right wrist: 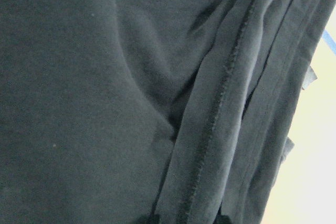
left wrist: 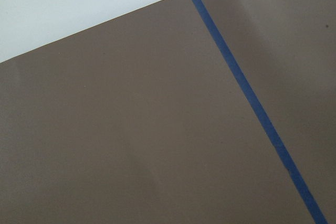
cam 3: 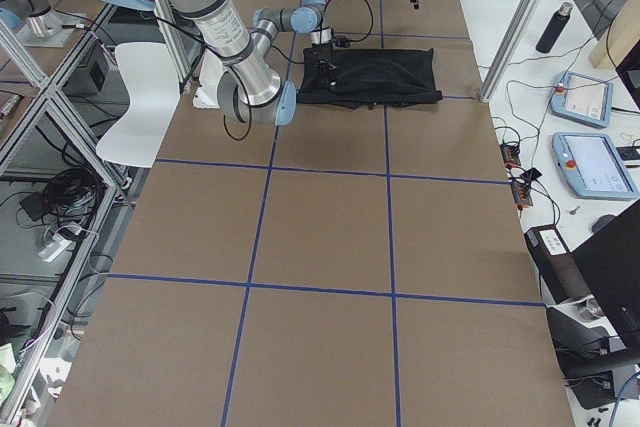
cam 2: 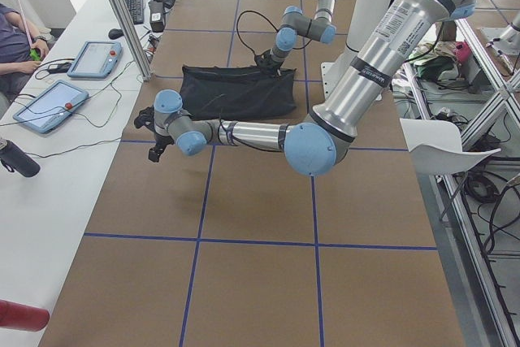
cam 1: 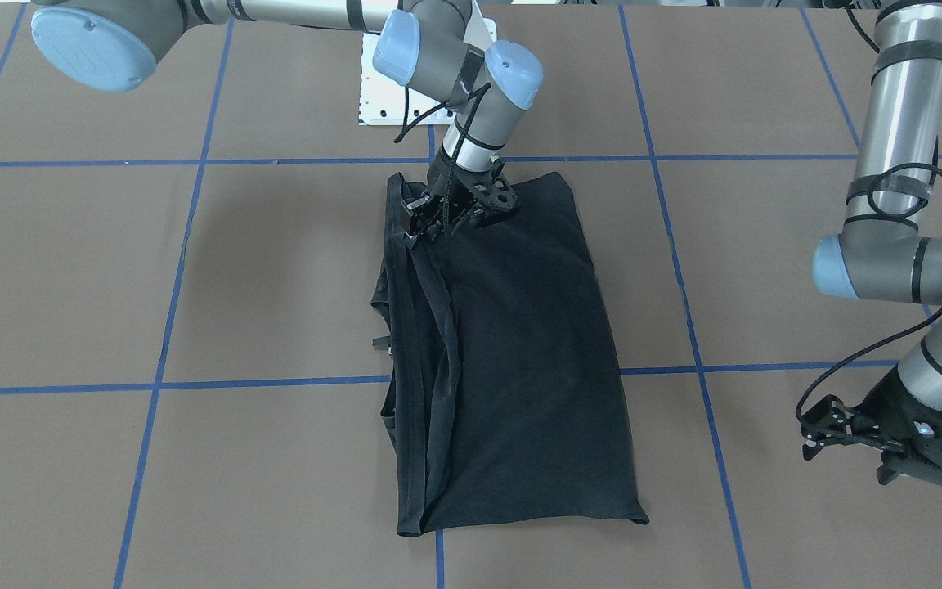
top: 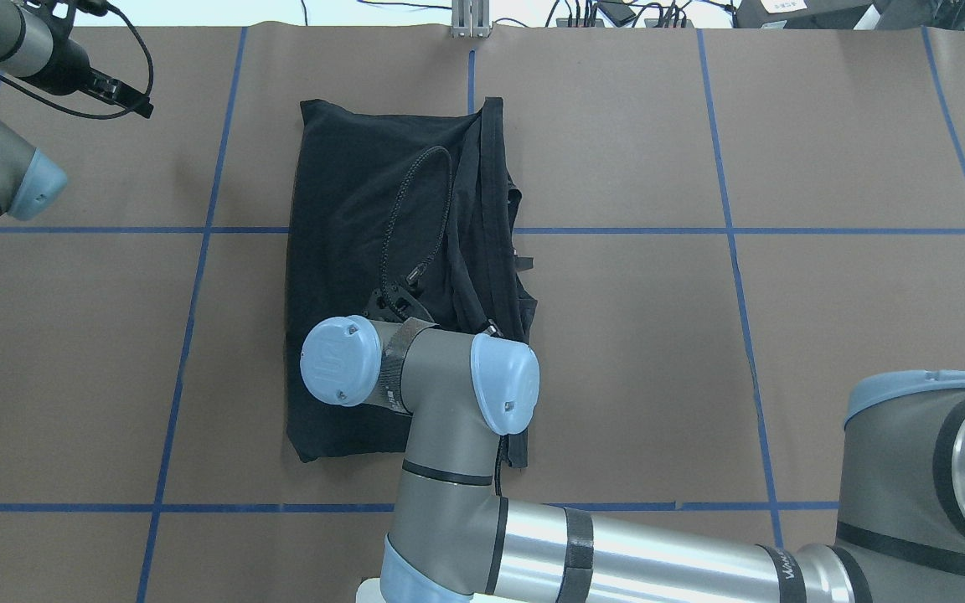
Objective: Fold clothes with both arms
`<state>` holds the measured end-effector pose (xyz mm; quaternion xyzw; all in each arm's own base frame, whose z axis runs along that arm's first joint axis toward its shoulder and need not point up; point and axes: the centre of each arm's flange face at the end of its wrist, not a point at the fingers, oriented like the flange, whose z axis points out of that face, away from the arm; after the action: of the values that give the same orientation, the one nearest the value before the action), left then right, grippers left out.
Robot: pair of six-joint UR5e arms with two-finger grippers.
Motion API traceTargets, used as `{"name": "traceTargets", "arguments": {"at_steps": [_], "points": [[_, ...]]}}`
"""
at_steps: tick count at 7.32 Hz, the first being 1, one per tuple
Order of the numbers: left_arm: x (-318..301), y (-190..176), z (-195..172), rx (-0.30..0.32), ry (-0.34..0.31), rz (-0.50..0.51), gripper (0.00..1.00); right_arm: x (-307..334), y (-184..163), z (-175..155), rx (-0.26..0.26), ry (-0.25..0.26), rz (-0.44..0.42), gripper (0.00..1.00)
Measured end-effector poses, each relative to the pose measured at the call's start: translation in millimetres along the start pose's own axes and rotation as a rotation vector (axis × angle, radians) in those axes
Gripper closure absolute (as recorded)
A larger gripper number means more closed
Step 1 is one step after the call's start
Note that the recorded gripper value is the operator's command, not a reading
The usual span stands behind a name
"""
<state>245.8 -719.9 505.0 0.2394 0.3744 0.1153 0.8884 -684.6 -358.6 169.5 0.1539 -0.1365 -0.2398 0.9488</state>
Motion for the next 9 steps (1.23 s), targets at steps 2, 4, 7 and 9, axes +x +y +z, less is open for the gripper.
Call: {"name": "traceTargets", "arguments": {"at_steps": [2, 4, 7, 9], "points": [[0, 0, 0, 0.000, 0.000, 0.000, 0.00, -4, 0, -3, 0.000, -0.007, 0.000, 0.54], [0, 0, 0, 0.000, 0.000, 0.000, 0.00, -2, -6, -11, 0.010, -0.018, 0.014, 0.54], [0, 0, 0, 0.001, 0.000, 0.001, 0.00, 34, -49, -31, 0.091, -0.055, 0.090, 0.54], [1, -1, -1, 0.003, 0.001, 0.002, 0.00, 41, -95, -30, 0.136, -0.070, 0.139, 0.54]]}}
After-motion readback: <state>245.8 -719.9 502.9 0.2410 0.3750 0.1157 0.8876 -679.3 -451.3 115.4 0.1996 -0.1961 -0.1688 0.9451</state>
